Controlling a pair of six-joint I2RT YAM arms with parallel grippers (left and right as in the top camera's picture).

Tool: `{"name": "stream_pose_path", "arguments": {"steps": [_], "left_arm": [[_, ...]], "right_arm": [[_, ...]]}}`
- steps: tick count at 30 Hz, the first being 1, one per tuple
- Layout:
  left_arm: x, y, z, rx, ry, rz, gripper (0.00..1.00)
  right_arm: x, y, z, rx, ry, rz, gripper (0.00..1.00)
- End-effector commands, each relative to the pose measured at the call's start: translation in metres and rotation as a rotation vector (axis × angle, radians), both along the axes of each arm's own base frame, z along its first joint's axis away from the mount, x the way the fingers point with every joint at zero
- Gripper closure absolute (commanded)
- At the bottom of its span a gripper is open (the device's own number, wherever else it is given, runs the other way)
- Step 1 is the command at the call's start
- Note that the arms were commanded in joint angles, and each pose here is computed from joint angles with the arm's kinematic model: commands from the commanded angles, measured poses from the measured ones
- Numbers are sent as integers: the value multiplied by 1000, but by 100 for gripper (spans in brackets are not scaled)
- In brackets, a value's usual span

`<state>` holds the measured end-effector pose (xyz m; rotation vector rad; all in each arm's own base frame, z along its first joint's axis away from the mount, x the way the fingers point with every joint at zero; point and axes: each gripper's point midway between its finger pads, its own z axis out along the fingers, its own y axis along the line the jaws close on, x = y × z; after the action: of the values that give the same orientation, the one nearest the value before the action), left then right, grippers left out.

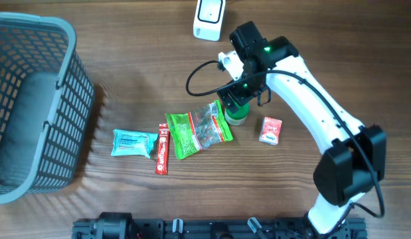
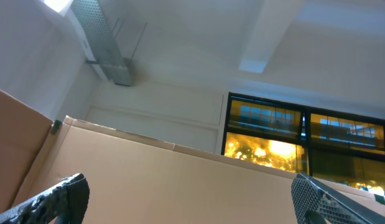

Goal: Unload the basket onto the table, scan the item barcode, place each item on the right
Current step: 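Lower the right gripper around the jar and close on it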

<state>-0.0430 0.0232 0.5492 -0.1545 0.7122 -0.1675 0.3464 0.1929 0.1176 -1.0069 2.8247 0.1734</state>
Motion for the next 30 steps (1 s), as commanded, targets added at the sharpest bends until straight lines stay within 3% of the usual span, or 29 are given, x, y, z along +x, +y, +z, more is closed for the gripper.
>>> {"name": "stream_pose_path", "arguments": {"steps": [1,19,27,30], "left_arm": [[0,-3,-1,3,-1,-13,0],[0,-3,-1,3,-2,-13,0],[0,-3,-1,3,-2,-13,0],[0,-3,-1,3,-2,-13,0]], "right_arm": [[-16,6,-30,-30,82,76,0],[1,-11,-92,-289,57,-23,0],[-18,-2,-97,-233,157,-34,40],[-18,-2,-97,-229,164,-150,40]]}}
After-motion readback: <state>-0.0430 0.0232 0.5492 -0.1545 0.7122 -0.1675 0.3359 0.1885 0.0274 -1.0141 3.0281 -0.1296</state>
